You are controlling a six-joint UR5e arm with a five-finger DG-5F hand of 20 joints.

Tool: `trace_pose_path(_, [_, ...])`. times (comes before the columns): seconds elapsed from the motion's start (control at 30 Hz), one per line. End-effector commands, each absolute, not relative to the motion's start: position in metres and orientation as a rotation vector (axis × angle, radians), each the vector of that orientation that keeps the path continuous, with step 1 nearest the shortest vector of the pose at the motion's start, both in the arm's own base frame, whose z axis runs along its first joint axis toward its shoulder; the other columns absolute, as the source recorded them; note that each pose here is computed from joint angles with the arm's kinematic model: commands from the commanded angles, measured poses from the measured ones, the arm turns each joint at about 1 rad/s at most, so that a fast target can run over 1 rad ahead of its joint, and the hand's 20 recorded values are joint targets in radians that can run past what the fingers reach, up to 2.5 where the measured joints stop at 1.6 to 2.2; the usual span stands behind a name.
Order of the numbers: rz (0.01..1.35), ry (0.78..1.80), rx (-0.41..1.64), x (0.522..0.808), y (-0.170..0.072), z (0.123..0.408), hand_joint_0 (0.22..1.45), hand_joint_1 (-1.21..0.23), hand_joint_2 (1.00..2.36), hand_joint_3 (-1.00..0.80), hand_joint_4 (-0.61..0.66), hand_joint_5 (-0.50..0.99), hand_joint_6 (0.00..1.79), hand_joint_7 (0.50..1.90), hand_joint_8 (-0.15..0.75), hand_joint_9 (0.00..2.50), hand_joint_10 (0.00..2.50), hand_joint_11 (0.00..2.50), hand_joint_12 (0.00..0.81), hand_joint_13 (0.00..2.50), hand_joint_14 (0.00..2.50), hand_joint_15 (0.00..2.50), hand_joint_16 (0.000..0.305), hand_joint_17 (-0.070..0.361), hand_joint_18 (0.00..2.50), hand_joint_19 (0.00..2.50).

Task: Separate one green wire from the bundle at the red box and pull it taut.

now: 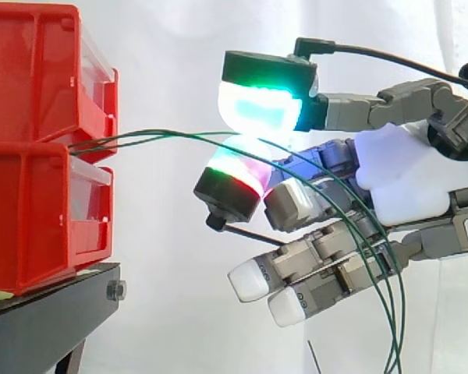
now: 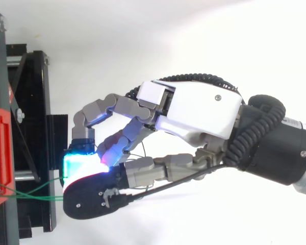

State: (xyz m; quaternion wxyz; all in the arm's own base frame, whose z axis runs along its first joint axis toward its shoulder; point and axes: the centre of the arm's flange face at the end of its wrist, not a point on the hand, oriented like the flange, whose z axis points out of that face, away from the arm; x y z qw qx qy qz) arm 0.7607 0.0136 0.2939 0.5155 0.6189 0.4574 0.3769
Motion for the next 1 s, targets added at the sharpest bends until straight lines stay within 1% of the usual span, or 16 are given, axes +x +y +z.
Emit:
trace_pose_path(0.0, [0.905, 1.098, 1.487, 0.7606, 0.0129, 0.2942, 0.59, -0.78, 1.01, -0.24, 0.03, -0.11, 0.88, 1.11, 0.244, 1.23, 0.02, 0.85, 0.350, 0.77, 0.02, 0.45, 0.049, 0.111, 0.61, 0.48])
trace_pose_path(0.17, [0.909, 1.098, 1.485, 0.7609, 0.0143, 0.2944, 0.59, -0.78, 1.01, -0.22, 0.00, -0.10, 0.89, 1.10, 0.247, 1.23, 0.02, 0.84, 0.353, 0.78, 0.02, 0.45, 0.050, 0.112, 0.62, 0.47])
trace_pose_path(0.23, [0.909, 1.098, 1.485, 0.7609, 0.0143, 0.2944, 0.59, -0.78, 1.01, -0.22, -0.02, -0.10, 0.89, 1.09, 0.235, 1.22, 0.02, 0.82, 0.350, 0.77, 0.02, 0.44, 0.050, 0.113, 0.62, 0.47])
trace_pose_path(0.4, [0.903, 1.099, 1.488, 0.7608, 0.0129, 0.2931, 0.58, -0.78, 1.01, -0.20, -0.09, -0.09, 0.87, 1.09, 0.220, 1.05, 0.02, 0.52, 0.335, 0.69, 0.01, 0.34, 0.050, 0.112, 0.58, 0.43])
trace_pose_path(0.43, [0.907, 1.099, 1.488, 0.7605, 0.0140, 0.2942, 0.58, -0.78, 1.01, -0.20, -0.09, -0.09, 0.87, 1.10, 0.218, 1.04, 0.02, 0.49, 0.333, 0.68, 0.01, 0.34, 0.050, 0.112, 0.58, 0.42])
trace_pose_path(0.5, [0.906, 1.100, 1.487, 0.7605, 0.0140, 0.2942, 0.58, -0.78, 1.01, -0.20, -0.10, -0.09, 0.87, 1.09, 0.208, 0.92, 0.01, 0.35, 0.329, 0.66, 0.01, 0.30, 0.049, 0.110, 0.55, 0.39])
trace_pose_path(0.7, [0.909, 1.101, 1.487, 0.7606, 0.0143, 0.2942, 0.57, -0.79, 1.01, -0.19, -0.15, -0.08, 0.86, 1.06, 0.207, 0.74, 0.00, 0.12, 0.329, 0.60, 0.01, 0.23, 0.049, 0.111, 0.50, 0.34])
trace_pose_path(0.97, [0.900, 1.103, 1.489, 0.7602, 0.0107, 0.2939, 0.57, -0.81, 1.01, -0.19, -0.16, -0.08, 0.84, 1.07, 0.209, 0.67, 0.00, 0.01, 0.335, 0.58, 0.01, 0.20, 0.051, 0.116, 0.46, 0.30])
